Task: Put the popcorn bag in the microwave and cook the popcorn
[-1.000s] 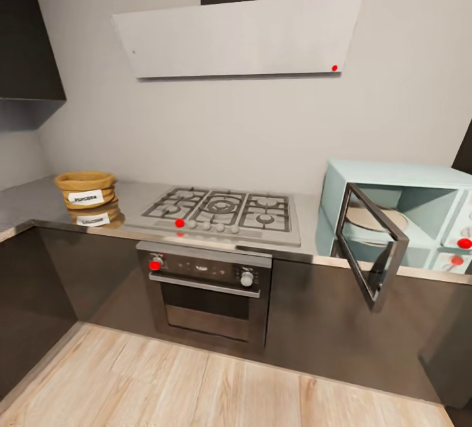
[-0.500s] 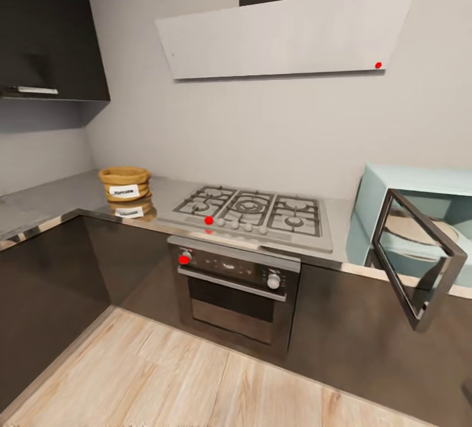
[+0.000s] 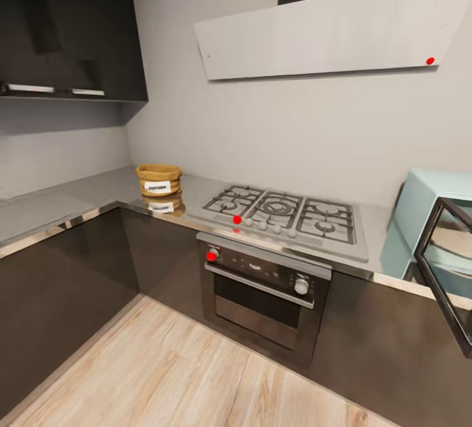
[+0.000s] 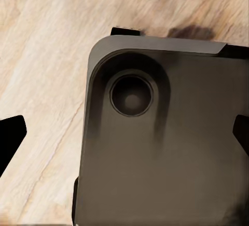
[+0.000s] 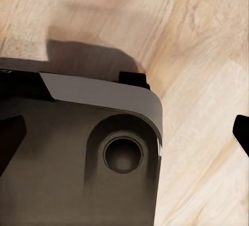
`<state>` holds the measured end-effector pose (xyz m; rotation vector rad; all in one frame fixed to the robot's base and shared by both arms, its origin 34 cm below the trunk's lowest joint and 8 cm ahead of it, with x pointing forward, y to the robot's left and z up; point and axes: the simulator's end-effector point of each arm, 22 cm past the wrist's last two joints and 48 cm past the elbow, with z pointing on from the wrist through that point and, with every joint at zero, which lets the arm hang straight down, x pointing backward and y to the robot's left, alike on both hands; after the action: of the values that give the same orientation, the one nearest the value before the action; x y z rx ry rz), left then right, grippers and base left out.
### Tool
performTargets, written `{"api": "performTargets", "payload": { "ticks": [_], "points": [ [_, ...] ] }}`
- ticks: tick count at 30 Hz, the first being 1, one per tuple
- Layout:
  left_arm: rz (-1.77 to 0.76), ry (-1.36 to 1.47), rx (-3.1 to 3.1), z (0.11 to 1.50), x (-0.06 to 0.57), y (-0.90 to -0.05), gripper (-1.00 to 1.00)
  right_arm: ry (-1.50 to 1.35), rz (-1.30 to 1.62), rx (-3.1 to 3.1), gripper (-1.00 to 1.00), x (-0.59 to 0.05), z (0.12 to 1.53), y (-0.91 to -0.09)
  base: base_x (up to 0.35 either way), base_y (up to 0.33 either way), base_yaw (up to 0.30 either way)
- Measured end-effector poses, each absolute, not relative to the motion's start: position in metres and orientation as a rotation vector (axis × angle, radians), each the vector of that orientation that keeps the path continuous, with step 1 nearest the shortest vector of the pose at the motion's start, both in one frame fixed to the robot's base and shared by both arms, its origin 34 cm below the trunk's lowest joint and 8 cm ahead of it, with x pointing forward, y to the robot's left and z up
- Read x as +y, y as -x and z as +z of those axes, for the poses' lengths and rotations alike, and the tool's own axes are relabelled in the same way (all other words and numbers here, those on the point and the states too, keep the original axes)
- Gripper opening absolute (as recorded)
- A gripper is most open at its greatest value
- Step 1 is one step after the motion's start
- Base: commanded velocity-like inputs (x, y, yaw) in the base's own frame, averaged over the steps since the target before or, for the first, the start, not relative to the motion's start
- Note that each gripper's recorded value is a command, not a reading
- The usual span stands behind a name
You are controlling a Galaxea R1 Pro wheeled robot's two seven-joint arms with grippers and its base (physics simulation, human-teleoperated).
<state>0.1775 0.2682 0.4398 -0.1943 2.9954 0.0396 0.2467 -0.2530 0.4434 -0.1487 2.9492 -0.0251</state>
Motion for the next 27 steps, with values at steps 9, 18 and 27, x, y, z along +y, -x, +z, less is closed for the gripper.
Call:
{"api": "performTargets", "payload": {
  "ticks": [9, 18, 27],
  "points": [
    [0.177, 0.246, 2.999, 0.441, 0.288, -0.172, 1.00, 0.146, -0.034, 2.943, 1.00, -0.258, 0.444, -0.248, 0.000, 0.000, 0.276],
    [0.187, 0.252, 2.997, 0.441, 0.288, -0.173, 1.00, 0.148, -0.035, 2.943, 1.00, -0.258, 0.444, -0.248, 0.000, 0.000, 0.276],
    [0.187, 0.245, 2.999, 0.441, 0.289, -0.172, 1.00, 0.147, -0.032, 2.943, 1.00, -0.257, 0.444, -0.248, 0.000, 0.000, 0.276]
  ]
}}
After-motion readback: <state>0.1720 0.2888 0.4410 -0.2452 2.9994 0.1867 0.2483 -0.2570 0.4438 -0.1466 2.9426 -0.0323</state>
